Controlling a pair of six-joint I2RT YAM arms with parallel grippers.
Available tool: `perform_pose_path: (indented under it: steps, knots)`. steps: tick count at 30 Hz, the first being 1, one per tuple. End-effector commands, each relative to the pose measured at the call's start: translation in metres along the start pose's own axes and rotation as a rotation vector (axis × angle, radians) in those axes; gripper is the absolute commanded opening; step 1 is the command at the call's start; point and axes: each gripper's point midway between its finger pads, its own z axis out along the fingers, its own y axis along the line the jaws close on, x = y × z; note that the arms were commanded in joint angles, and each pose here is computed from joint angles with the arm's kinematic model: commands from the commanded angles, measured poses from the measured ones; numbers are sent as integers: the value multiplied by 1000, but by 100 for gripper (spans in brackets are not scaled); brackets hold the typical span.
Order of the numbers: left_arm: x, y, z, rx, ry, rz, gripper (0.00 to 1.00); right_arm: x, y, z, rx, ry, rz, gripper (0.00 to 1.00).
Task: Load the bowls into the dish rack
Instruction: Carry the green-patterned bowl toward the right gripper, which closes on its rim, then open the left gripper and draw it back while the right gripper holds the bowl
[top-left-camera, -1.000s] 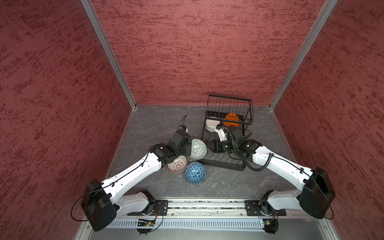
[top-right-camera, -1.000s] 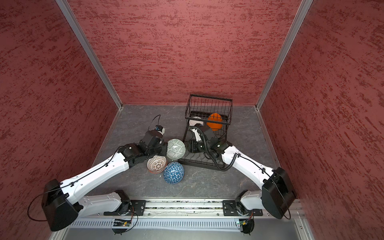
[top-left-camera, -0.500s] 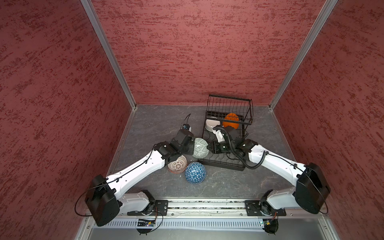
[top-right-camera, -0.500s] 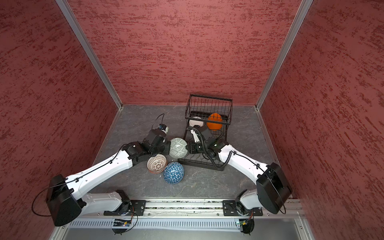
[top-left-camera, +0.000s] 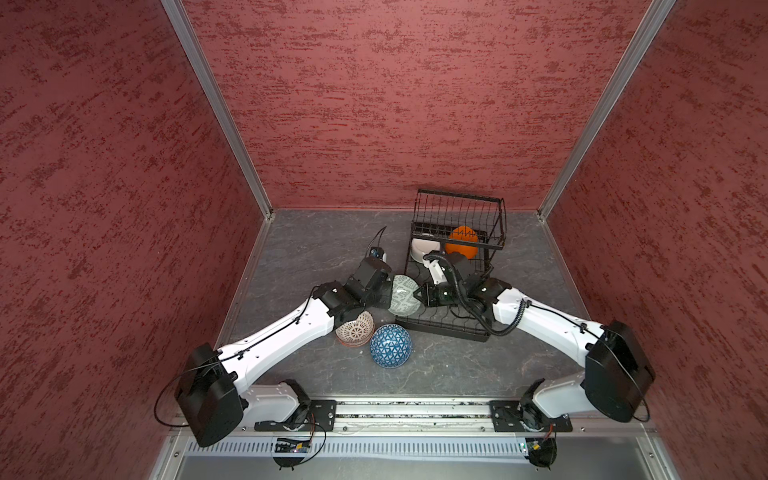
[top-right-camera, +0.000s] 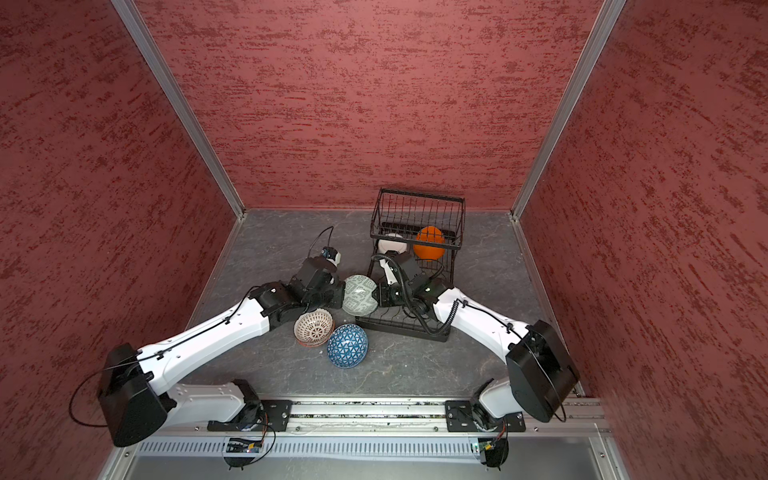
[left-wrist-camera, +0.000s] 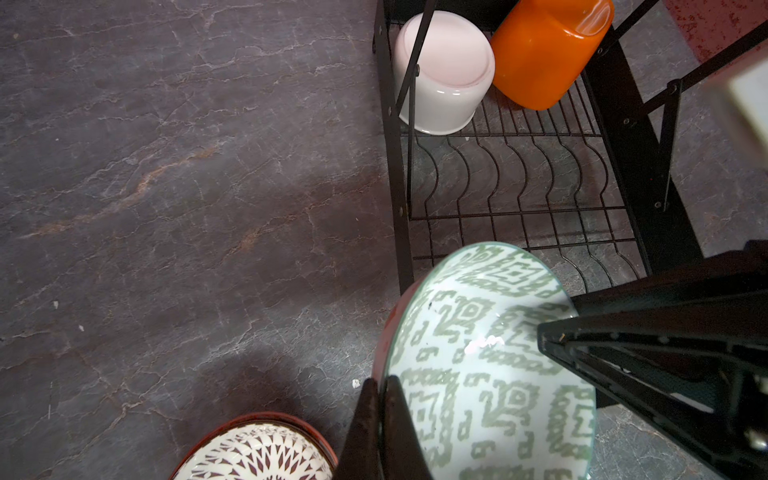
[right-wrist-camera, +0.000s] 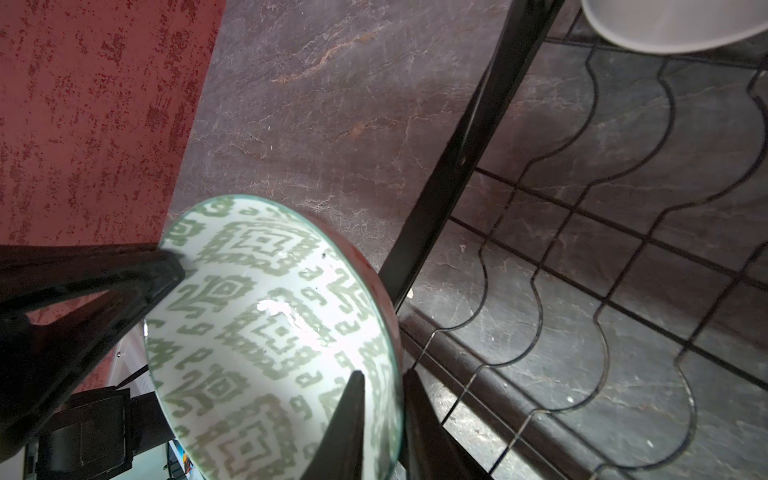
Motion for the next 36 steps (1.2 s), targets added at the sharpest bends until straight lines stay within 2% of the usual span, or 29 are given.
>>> perform_pose_path:
  steps: [1,11,16,19,21,24,27,29,32,36]
  knots:
    - [-28,-15,-9,52,-90,-15,0,-15,13,-3,-26,-44,-10,15]
    - [-27,-24,-3,77,-82,-21,0,-11,0,6,34,-26,-5,0]
    - [-26,-27,3,78,-72,-26,0,-11,-4,5,57,-33,-7,0]
    - [-26,-27,6,76,-68,-33,6,-13,-7,2,71,-51,-6,0]
    - [-24,-28,8,81,-64,-38,16,-14,-10,0,86,-62,-4,0]
    - [-25,-29,7,85,-70,-44,43,-20,-9,-12,100,-102,-7,0]
    - [-28,-30,5,89,-78,-44,58,-22,-13,-19,130,-122,-9,0]
    - [-29,-29,4,86,-82,-43,71,-23,-17,-23,153,-131,-14,0]
    - [-31,-28,4,81,-88,-41,80,-24,-23,-30,197,-144,-20,0]
    - [-32,-26,5,71,-85,-40,84,-25,-42,-45,315,-173,-31,0]
